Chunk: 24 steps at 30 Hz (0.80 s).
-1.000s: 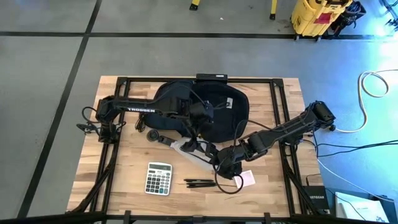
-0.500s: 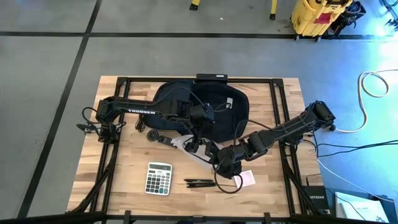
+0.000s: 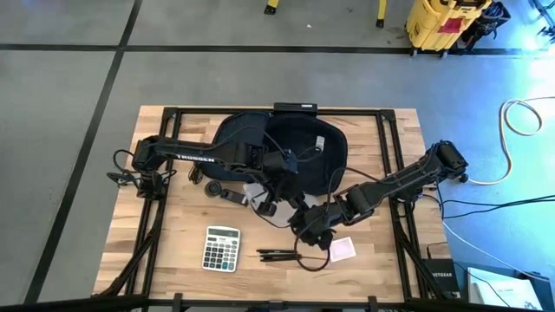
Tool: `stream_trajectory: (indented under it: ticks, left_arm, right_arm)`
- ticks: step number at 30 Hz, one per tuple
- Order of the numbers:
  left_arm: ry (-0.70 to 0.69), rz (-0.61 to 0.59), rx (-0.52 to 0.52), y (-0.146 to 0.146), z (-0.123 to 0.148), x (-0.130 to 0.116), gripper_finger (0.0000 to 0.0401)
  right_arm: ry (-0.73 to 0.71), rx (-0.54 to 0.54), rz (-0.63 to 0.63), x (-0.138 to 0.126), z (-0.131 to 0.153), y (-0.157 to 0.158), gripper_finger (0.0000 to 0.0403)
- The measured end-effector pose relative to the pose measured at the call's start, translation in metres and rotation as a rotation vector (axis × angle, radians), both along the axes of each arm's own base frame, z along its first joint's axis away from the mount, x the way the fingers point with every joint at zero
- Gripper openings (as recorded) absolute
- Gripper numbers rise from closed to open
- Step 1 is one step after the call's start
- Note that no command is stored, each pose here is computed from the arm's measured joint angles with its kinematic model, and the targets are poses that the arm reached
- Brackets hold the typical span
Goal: Unpack backpack
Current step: Put the game card into the transparent zip bag
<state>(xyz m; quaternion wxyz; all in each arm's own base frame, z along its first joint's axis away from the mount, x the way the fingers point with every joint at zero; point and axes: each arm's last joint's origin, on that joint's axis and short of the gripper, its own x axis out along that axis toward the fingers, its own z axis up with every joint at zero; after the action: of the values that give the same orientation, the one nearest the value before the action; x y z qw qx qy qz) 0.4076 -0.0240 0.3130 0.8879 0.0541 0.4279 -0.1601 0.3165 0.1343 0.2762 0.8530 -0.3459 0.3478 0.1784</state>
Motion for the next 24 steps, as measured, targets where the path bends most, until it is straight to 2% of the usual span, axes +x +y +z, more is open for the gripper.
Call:
stream_trajectory:
  ticks: [3,8,12,18,24]
  left_arm:
    - [0.062,0.095,-0.053,0.002,-0.001,-0.004,0.0000]
    - [0.054,0.218,0.066,-0.006,0.000,-0.006,0.0000]
    - [0.031,0.331,0.076,-0.012,0.002,-0.005,0.0000]
    - [-0.051,0.469,0.082,-0.022,0.006,-0.001,0.0000]
    - [-0.086,0.583,0.093,-0.028,0.004,-0.001,0.0000]
  right_arm:
    - [-0.007,0.036,-0.044,-0.002,0.001,0.004,0.0115]
    - [-0.042,0.061,-0.130,-0.008,0.005,0.014,0.0209]
    - [-0.099,0.059,-0.178,-0.019,0.014,0.024,0.0274]
    - [-0.218,0.041,-0.247,-0.047,0.032,0.045,0.0291]
    - [-0.250,0.176,-0.405,-0.069,0.039,0.054,0.0292]
